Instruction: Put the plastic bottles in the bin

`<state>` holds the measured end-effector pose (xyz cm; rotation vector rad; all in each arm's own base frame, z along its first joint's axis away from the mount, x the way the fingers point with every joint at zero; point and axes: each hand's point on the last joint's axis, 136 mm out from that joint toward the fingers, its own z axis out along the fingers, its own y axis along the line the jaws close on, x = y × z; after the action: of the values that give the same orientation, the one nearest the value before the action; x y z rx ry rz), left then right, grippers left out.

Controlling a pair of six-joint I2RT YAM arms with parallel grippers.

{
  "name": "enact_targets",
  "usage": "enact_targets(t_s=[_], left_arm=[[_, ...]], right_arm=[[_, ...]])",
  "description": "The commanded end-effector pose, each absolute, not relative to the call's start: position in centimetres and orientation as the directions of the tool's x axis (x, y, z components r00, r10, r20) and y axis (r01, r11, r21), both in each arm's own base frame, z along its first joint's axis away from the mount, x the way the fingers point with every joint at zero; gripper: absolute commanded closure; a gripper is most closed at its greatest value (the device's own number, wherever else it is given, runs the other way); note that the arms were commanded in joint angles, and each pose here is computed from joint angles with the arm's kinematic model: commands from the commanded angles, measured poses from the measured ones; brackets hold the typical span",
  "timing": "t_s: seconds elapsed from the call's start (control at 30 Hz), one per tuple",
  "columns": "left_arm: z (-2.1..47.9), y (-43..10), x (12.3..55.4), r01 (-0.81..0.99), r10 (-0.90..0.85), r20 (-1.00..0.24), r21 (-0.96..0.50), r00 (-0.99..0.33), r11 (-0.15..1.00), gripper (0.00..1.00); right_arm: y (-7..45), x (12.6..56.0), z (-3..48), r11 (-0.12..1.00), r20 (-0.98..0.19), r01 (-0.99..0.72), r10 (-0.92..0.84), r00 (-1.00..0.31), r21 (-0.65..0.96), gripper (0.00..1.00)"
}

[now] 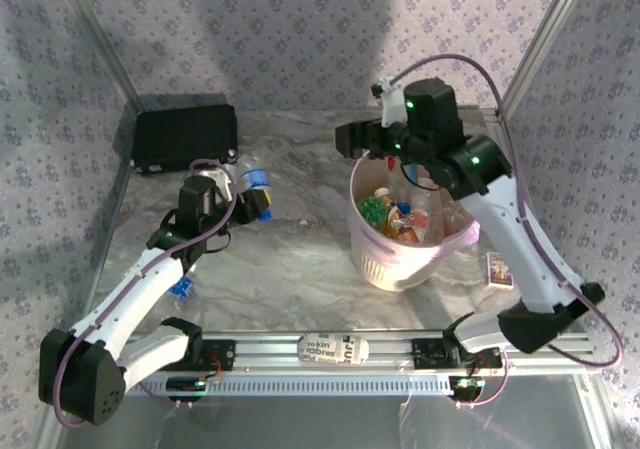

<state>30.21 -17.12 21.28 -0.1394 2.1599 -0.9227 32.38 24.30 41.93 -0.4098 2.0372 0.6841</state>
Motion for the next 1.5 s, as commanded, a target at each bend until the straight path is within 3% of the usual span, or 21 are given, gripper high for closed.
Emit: enact_targets(t_s=[0.0,0.3,0.4,0.73,0.87,1.13,1.2,1.37,1.47], left_arm=[[27.5,-19.2,30.5,0.356,-0.419,-0.667,-0.710,-0.616,0.607,0.52],[32.2,-20.8,29.5,0.495,-0.418,-0.732,-0.676,-0.538,0.547,0.56],[32.7,-21.1,29.7,0.506,-0.416,-0.736,-0.673,-0.534,0.540,0.56],[34.1,-21.9,29.7,0.543,-0.397,-0.753,-0.655,-0.524,0.526,0.57],[34.1,-22.1,29.8,0.543,-0.397,-0.751,-0.657,-0.527,0.523,0.58],[33.8,-22.2,29.9,0.534,-0.397,-0.743,-0.665,-0.539,0.522,0.59],[33.8,-22.1,29.9,0.528,-0.398,-0.743,-0.665,-0.538,0.528,0.55],[33.1,-21.3,29.9,0.494,-0.400,-0.746,-0.657,-0.532,0.569,0.18],[32.6,-20.8,29.7,0.479,-0.392,-0.753,-0.645,-0.528,0.595,0.13]], right_arm=[[26.3,33.7,43.4,0.768,-0.857,-0.541,0.019,-0.514,0.342,0.13],[34.2,35.6,40.6,0.650,-0.786,-0.628,-0.076,-0.614,0.427,0.07],[36.9,35.5,39.9,0.564,-0.766,-0.675,-0.111,-0.634,0.477,0.06],[40.3,36.0,36.6,0.499,-0.687,-0.663,-0.170,-0.706,0.558,0.06],[40.9,35.7,36.2,0.471,-0.670,-0.661,-0.181,-0.720,0.584,0.12],[40.8,36.4,36.0,0.467,-0.662,-0.649,-0.165,-0.731,0.600,0.36],[40.8,36.5,36.3,0.462,-0.669,-0.654,-0.159,-0.726,0.599,0.40],[39.9,37.0,38.1,0.458,-0.704,-0.676,-0.139,-0.696,0.578,0.42],[38.8,37.5,39.9,0.458,-0.732,-0.691,-0.118,-0.671,0.559,0.43]])
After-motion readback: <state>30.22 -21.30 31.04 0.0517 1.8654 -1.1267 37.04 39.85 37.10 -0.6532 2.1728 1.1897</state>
